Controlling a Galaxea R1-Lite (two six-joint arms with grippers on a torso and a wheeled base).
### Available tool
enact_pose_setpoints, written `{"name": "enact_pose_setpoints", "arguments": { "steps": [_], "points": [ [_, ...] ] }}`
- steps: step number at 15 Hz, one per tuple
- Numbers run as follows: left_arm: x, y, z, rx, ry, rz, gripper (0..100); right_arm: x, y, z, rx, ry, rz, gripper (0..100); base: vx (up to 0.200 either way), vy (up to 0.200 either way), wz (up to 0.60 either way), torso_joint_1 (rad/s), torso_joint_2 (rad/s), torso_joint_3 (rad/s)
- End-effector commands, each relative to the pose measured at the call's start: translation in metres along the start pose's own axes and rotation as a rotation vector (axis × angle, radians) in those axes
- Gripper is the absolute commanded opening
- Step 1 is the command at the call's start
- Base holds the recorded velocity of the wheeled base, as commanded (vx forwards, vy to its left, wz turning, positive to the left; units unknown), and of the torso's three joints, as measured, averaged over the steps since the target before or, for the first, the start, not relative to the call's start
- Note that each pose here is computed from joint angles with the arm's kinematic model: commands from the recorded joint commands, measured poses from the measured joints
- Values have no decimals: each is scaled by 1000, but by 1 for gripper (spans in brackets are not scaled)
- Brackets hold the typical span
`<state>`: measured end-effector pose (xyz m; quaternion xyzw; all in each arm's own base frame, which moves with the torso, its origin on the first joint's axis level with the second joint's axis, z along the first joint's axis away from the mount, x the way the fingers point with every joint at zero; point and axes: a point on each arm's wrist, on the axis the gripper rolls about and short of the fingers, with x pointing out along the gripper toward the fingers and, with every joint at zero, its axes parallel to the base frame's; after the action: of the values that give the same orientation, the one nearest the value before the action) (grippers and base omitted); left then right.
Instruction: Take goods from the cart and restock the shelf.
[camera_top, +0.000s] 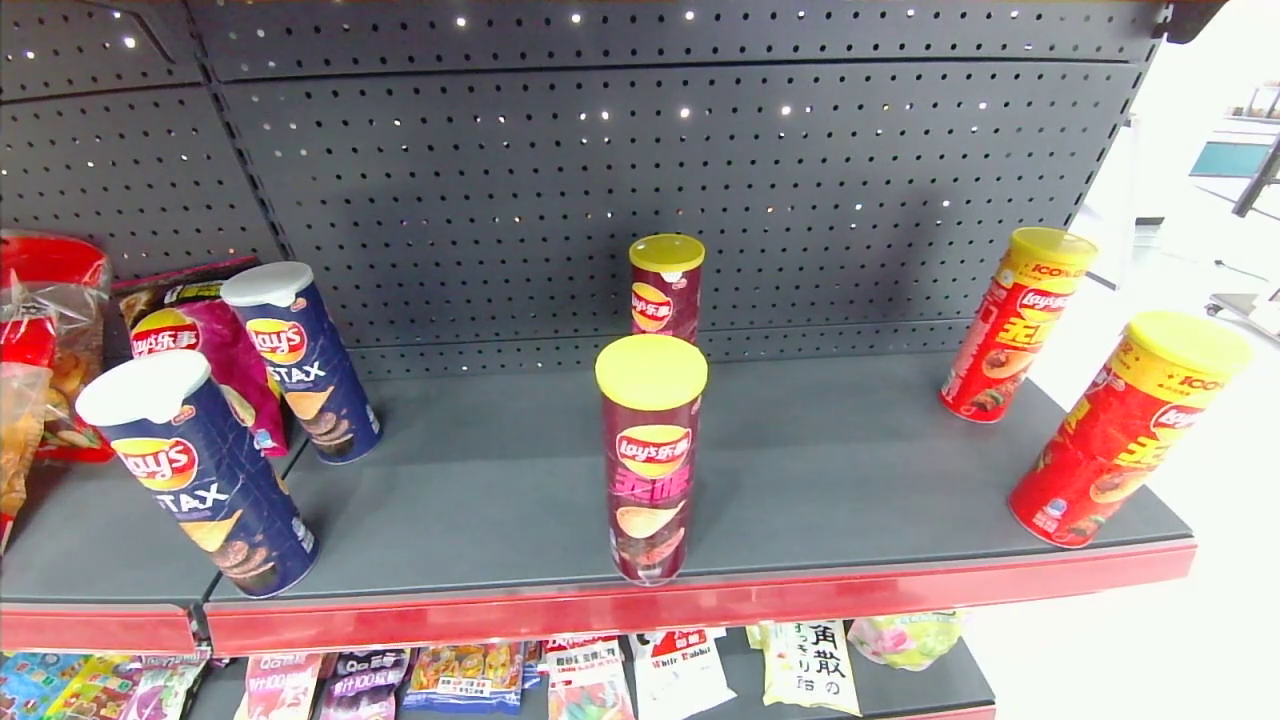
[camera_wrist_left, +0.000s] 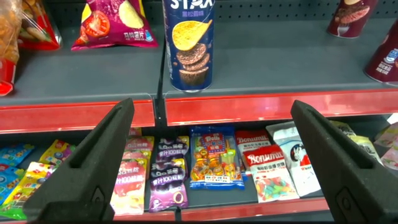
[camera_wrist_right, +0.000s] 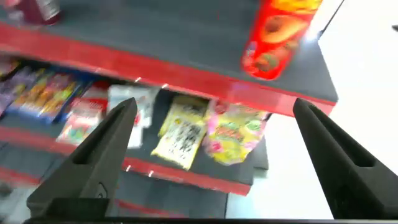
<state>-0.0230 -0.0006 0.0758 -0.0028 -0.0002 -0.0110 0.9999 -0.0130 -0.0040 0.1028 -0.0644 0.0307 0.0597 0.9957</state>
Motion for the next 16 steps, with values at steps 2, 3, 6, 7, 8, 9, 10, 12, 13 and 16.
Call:
{"name": "enact_pose_setpoints", "arguments": {
  "steps": [2,3,6,7,8,9,10,12,13,16],
  "points": [
    [0,0,0,-1,0,-1,100,-2,1,-15,40,-33,-55,100,0,0,0,0,0,0],
    [0,0,0,-1,0,0,100,0,1,-17,43,-45,-67,100,0,0,0,0,0,0],
    [0,0,0,-1,0,0,100,0,1,-18,47,-42,-56,100,0,0,0,0,0,0],
    [0,0,0,-1,0,0,100,0,1,-19,45,-27,-51,100,0,0,0,0,0,0],
    [0,0,0,-1,0,0,100,0,1,-19,43,-29,-30,100,0,0,0,0,0,0],
    [0,0,0,-1,0,0,100,0,2,-19,43,-29,-14,100,0,0,0,0,0,0],
    [0,0,0,-1,0,0,100,0,3,-19,41,-33,25,100,0,0,0,0,0,0],
    [0,0,0,-1,0,0,100,0,3,-19,44,-34,33,100,0,0,0,0,0,0],
    [0,0,0,-1,0,0,100,0,3,-19,50,-33,24,100,0,0,0,0,0,0],
    [0,0,0,-1,0,0,100,0,5,-25,94,39,56,100,0,0,0,0,0,0]
  ]
}}
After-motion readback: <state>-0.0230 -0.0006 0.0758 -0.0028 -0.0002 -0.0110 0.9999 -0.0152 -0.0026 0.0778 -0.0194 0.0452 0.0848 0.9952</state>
